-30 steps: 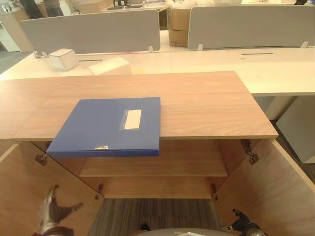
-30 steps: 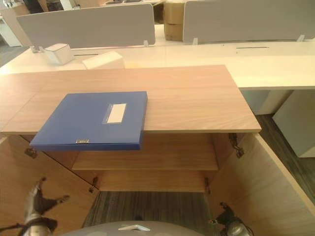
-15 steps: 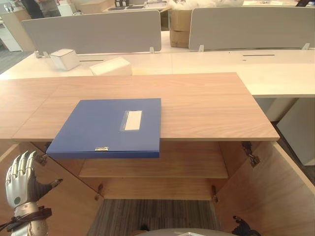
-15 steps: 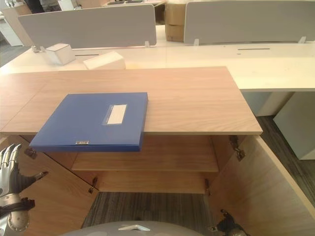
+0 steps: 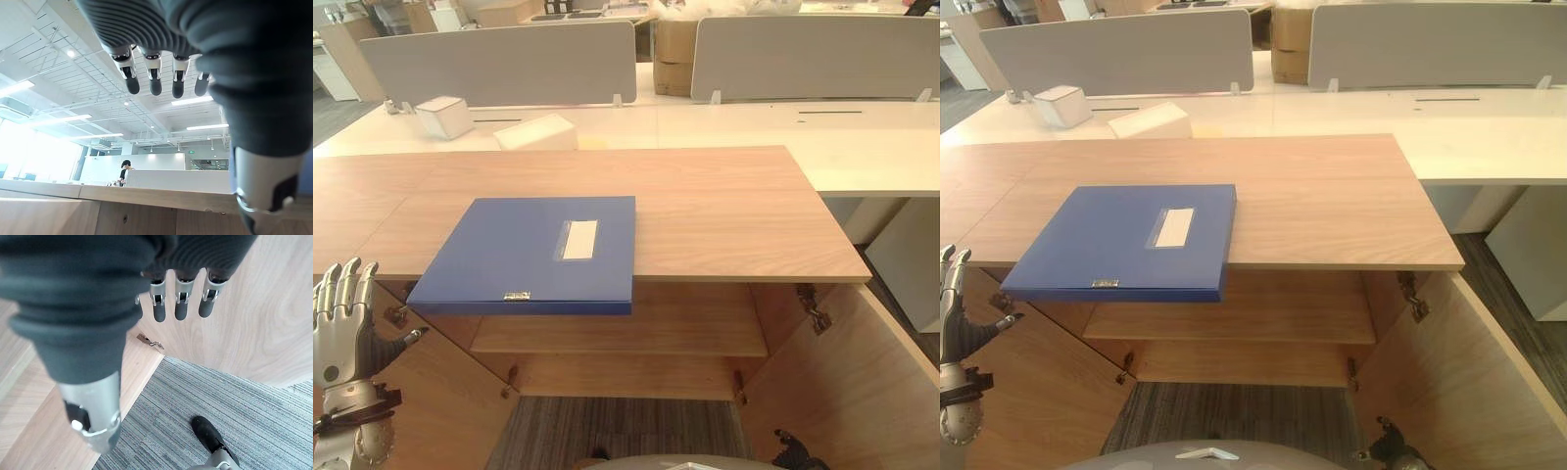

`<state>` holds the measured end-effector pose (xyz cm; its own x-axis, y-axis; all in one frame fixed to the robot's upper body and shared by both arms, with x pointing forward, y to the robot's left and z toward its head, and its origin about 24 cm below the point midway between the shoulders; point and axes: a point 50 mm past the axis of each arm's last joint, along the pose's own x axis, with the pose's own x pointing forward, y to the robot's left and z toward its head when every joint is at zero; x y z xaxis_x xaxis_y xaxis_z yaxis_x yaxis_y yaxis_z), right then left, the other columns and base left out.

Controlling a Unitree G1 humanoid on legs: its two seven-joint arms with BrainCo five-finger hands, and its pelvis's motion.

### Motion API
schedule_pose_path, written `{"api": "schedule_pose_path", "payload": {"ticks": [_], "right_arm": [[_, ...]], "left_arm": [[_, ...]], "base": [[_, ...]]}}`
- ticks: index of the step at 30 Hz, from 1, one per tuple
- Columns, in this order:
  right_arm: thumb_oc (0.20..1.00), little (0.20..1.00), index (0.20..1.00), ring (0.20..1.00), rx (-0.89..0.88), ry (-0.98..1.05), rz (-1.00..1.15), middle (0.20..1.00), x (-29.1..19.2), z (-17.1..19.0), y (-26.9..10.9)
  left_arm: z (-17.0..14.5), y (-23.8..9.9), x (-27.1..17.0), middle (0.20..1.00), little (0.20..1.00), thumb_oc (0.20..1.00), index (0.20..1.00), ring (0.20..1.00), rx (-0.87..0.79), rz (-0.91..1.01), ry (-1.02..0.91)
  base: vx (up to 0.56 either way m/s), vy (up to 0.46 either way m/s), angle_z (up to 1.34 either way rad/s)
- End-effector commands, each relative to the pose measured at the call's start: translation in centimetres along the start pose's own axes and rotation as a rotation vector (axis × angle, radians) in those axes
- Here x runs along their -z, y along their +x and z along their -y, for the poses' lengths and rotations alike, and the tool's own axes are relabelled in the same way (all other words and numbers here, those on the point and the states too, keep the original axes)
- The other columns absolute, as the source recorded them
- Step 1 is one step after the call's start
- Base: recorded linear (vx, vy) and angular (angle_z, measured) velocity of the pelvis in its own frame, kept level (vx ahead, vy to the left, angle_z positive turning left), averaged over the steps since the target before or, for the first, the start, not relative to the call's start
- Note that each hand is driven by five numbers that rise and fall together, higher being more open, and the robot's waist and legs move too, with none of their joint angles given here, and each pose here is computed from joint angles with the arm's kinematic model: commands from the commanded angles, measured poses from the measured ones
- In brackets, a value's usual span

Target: Put the empty folder in the office cabinet

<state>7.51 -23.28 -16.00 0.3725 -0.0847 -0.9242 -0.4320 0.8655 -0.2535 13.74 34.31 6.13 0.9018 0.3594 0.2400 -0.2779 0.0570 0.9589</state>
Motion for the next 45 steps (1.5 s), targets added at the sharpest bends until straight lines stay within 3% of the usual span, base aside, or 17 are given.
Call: {"api": "schedule_pose_path", "payload": {"ticks": [1, 25, 44, 45], "right_arm": [[1.000, 1.000, 1.000, 1.000, 0.028, 0.008, 0.062, 1.000, -2.3, 0.7, 0.5], [1.000, 1.000, 1.000, 1.000, 0.061, 0.038, 0.076, 1.000, -2.9, 1.1, 0.6], [1.000, 1.000, 1.000, 1.000, 0.075, 0.060, 0.084, 1.000, -3.1, 1.1, 0.7], [1.000, 1.000, 1.000, 1.000, 0.074, 0.059, 0.084, 1.000, -3.1, 1.1, 0.7]], "left_arm": [[-2.6, 2.5, -0.9, 1.000, 1.000, 1.000, 1.000, 1.000, -0.114, 0.123, 0.070], [0.2, 3.0, -5.7, 1.000, 1.000, 1.000, 1.000, 1.000, 0.043, 0.305, -0.117], [2.4, 3.7, -7.7, 1.000, 1.000, 1.000, 1.000, 1.000, 0.162, 0.394, -0.124], [2.5, 3.8, -7.6, 0.671, 0.671, 0.671, 0.671, 0.671, 0.166, 0.392, -0.117]], "base": [[0.00, 0.001, -0.05], [0.00, 0.000, -0.01], [0.01, 0.001, -0.02], [0.00, 0.006, -0.09]]}}
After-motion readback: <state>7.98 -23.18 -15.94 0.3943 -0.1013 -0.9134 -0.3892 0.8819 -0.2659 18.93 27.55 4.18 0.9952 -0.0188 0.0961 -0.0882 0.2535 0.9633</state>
